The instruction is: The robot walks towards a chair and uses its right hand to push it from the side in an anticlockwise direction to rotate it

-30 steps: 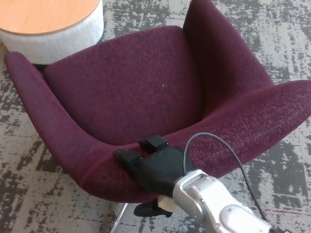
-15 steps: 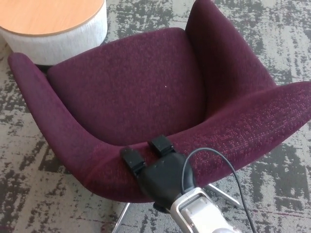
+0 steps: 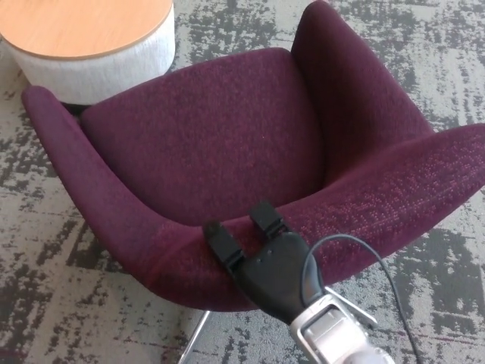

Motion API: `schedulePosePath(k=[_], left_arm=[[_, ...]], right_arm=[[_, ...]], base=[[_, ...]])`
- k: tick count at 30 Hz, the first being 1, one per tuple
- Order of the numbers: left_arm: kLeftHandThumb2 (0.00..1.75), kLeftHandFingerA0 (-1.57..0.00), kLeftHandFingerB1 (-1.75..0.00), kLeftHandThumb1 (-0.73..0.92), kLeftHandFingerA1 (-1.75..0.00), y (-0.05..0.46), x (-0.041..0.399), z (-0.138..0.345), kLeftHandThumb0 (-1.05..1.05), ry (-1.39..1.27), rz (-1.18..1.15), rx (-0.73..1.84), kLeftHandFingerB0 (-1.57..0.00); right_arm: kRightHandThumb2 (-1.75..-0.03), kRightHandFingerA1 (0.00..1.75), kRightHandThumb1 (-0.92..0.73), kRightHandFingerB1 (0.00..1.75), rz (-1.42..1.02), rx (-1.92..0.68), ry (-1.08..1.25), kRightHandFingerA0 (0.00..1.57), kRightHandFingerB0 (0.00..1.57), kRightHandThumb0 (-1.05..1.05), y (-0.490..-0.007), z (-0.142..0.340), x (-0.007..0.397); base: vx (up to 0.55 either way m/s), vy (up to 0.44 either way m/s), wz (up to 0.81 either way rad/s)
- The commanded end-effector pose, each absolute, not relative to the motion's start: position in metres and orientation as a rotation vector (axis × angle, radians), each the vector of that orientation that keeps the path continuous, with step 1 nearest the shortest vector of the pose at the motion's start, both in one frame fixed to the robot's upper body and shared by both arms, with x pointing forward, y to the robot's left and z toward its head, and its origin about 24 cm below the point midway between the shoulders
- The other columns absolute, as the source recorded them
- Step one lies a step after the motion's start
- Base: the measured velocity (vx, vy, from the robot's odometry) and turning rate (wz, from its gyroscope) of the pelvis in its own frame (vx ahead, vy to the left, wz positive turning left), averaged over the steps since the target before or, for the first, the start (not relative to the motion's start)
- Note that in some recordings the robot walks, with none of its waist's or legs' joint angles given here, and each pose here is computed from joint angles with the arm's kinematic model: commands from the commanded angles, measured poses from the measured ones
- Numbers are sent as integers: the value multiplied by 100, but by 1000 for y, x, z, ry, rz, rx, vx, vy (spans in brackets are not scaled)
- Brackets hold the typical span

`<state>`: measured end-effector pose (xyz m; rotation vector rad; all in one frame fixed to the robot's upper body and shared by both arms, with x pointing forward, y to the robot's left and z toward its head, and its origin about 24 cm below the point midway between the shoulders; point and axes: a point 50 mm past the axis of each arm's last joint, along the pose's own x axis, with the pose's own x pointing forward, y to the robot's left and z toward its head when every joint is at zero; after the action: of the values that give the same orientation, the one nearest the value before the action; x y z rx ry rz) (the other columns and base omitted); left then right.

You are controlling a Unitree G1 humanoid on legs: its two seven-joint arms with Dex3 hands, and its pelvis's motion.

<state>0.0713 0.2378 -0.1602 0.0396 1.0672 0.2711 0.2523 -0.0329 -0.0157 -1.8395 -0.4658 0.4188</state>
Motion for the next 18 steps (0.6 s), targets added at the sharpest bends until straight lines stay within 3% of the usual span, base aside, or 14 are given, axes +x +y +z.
schedulePosePath(k=[1, 2, 3, 4, 5, 6, 7, 8, 9, 10, 14, 15, 16, 18], left_arm=[[130, -102, -156, 15, -173, 243, 74, -157, -105, 1019, 282, 60, -29], [130, -102, -156, 15, -173, 243, 73, -156, -105, 1013, 276, 70, -29], [133, -97, -130, 19, -164, 243, 73, -156, -99, 1013, 275, 71, -47], [135, -86, -137, 21, -163, 244, 74, -157, -100, 1027, 283, 69, -50], [135, -86, -137, 21, -163, 244, 74, -157, -100, 1032, 286, 68, -50], [131, -40, -156, 15, -165, 244, 73, -157, -105, 1033, 275, 84, -32], [131, -36, -152, 15, -156, 244, 73, -157, -105, 1036, 272, 96, -32], [126, -16, -153, 16, -164, 244, 74, -157, -105, 1043, 276, 102, -35], [126, -16, -153, 16, -164, 244, 74, -157, -105, 1045, 278, 104, -35], [133, -36, -157, 15, -169, 243, 74, -158, -105, 1044, 268, 105, -29], [133, -43, -158, 15, -175, 243, 75, -158, -105, 1039, 277, 75, -32], [131, -25, -162, 17, -169, 242, 75, -157, -105, 1037, 270, 83, -30], [131, -25, -162, 17, -169, 242, 74, -157, -105, 1034, 260, 93, -30], [127, -9, -158, 19, -172, 242, 73, -158, -105, 1036, 256, 96, -33]], right_arm=[[-95, 149, -45, 107, 489, -1955, -330, 143, 108, -59, -72, -44, 251], [-95, 149, -45, 107, 510, -1945, -316, 143, 108, -59, -71, -45, 252], [-61, 171, -66, 94, 509, -1944, -317, 115, 87, -59, -71, -45, 251], [-95, 149, -46, 92, 514, -1942, -322, 140, 86, -57, -70, -44, 251], [-95, 149, -46, 92, 516, -1942, -325, 140, 86, -57, -69, -44, 251], [-70, 171, -68, 91, 514, -1904, -356, 113, 85, -54, -69, -44, 250], [-74, 171, -66, 91, 523, -1894, -351, 114, 80, -51, -68, -44, 250], [-78, 170, -65, 90, 523, -1874, -366, 116, 79, -49, -68, -43, 249], [-78, 170, -65, 90, 523, -1865, -372, 116, 79, -49, -67, -43, 249], [-99, 144, -48, 97, 536, -1857, -381, 137, 87, -51, -67, -43, 247], [-99, 142, -50, 96, 560, -1829, -408, 133, 87, -48, -68, -41, 242], [-71, 173, -76, 97, 564, -1823, -404, 109, 85, -47, -70, -41, 241], [-71, 173, -76, 97, 570, -1814, -398, 109, 85, -47, -72, -40, 240], [-71, 175, -79, 99, 582, -1810, -409, 108, 85, -49, -76, -38, 240]], base=[[0, 0, 0], [0, 0, 0], [0, 0, 0], [0, 0, 0], [0, 0, 0], [0, 0, 0], [0, 0, 0], [0, 0, 0], [0, 0, 0], [0, 0, 0], [0, 0, 0], [0, 0, 0], [0, 0, 0], [0, 0, 0]])
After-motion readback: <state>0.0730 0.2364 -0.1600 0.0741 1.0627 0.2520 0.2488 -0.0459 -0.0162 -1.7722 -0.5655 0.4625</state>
